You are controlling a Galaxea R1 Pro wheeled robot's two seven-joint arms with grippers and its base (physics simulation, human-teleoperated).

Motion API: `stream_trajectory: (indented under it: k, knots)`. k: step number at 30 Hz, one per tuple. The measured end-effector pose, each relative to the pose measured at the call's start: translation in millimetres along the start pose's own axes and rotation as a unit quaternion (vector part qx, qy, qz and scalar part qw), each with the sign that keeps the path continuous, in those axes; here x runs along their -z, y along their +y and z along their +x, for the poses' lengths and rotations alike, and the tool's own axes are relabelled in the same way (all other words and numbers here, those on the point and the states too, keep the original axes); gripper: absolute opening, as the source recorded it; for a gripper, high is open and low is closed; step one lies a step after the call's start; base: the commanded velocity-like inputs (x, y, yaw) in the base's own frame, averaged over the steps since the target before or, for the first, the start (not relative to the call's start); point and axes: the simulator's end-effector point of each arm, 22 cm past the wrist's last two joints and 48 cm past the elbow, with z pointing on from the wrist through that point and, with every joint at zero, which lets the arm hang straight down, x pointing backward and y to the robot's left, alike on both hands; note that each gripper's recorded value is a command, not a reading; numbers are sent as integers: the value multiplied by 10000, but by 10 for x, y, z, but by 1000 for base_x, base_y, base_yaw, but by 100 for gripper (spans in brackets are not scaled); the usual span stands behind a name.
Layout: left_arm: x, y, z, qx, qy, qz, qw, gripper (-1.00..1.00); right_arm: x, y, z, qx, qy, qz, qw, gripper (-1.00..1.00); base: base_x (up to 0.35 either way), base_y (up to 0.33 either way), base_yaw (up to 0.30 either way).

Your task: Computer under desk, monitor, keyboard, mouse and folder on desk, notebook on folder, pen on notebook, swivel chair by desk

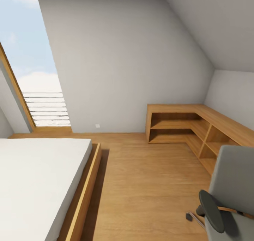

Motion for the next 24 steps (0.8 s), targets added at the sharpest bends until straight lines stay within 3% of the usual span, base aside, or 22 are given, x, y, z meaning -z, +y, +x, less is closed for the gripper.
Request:
stream_trajectory:
  k: [24]
  knots:
    - [2, 4, 11, -11, 18, -3, 10000, 100, 0, 0, 4, 3, 8, -1, 10000, 100, 323, 0, 0]
